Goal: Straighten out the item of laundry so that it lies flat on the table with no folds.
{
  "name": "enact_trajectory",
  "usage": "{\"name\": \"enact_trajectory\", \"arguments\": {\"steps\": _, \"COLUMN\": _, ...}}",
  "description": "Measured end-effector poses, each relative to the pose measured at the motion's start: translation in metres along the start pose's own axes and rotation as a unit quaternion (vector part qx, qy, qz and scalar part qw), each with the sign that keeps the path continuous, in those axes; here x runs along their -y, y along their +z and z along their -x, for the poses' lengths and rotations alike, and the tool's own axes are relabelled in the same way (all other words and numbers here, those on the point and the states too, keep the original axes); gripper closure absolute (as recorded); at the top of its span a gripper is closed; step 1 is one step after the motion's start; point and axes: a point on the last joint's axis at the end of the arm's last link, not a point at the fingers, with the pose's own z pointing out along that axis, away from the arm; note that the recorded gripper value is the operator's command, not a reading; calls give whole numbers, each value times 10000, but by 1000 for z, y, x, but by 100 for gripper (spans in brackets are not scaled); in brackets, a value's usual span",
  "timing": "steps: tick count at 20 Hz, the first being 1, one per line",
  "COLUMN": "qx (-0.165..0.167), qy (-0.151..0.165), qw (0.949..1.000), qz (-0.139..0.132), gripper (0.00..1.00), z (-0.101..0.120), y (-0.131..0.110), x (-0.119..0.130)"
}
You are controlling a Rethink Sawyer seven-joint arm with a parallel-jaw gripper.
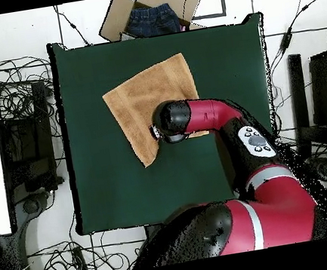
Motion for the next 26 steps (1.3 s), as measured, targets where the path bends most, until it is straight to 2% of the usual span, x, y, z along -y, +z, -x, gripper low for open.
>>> {"name": "enact_trajectory", "arguments": {"steps": 12, "qx": -5, "qy": 21, "qw": 10000, "qz": 5, "gripper": 100, "z": 3, "y": 0, "x": 2}}
{"name": "enact_trajectory", "arguments": {"steps": 16, "qx": -63, "qy": 67, "qw": 9999, "qz": 49, "gripper": 100, "z": 3, "y": -10, "x": 2}}
{"name": "enact_trajectory", "arguments": {"steps": 21, "qx": -90, "qy": 164, "qw": 9998, "qz": 98, "gripper": 100, "z": 8, "y": -34, "x": 4}}
{"name": "enact_trajectory", "arguments": {"steps": 26, "qx": -27, "qy": 195, "qw": 9998, "qz": 62, "gripper": 100, "z": 14, "y": -45, "x": 8}}
